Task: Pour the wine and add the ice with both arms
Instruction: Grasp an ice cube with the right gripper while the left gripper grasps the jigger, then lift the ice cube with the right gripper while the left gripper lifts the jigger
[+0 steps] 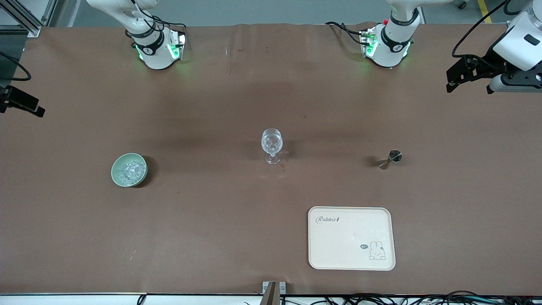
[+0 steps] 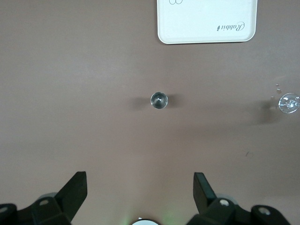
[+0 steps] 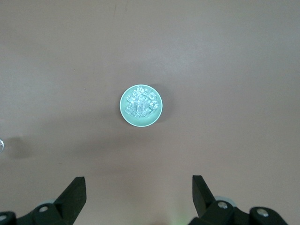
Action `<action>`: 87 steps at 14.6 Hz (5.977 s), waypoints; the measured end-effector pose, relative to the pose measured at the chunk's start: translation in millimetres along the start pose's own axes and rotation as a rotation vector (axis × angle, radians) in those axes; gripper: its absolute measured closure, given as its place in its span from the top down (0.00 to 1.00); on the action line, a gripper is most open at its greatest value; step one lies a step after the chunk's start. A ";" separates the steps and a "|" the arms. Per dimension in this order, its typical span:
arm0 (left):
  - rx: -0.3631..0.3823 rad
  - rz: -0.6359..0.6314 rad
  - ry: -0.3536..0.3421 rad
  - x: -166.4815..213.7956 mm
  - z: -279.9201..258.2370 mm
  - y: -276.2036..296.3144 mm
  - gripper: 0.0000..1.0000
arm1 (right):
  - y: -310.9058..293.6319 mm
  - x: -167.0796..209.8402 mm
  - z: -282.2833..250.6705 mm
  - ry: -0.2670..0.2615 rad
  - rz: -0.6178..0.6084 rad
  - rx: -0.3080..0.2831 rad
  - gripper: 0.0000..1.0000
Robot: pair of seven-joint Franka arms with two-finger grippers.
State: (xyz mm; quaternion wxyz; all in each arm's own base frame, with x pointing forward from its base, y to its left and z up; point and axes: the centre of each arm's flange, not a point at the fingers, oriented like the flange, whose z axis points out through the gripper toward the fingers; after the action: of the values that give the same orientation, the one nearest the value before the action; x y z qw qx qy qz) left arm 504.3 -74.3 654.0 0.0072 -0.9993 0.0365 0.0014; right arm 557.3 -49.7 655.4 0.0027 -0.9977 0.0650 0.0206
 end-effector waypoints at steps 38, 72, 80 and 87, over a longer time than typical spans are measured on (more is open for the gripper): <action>-0.709 -1.044 -0.838 100.0 482.3 -178.4 0.86 | -16.0 40.0 421.7 -0.036 0.023 0.027 0.51; -0.736 -1.090 -1.017 91.1 535.6 -119.1 0.46 | -13.8 38.2 433.6 -0.033 0.018 0.023 0.30; -0.749 -1.064 -1.005 90.1 538.6 -119.5 0.23 | -12.5 36.5 436.0 -0.034 0.020 0.022 0.23; -0.779 -1.072 -1.010 91.1 540.1 -118.5 0.22 | -17.3 51.7 403.8 -0.129 0.011 0.031 0.23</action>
State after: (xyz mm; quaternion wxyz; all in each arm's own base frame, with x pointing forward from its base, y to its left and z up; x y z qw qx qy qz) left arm 602.6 45.2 115.4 -0.3240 -0.6913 -0.4551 0.4582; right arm 594.3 -36.0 249.8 0.0221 -0.9937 0.0706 0.0838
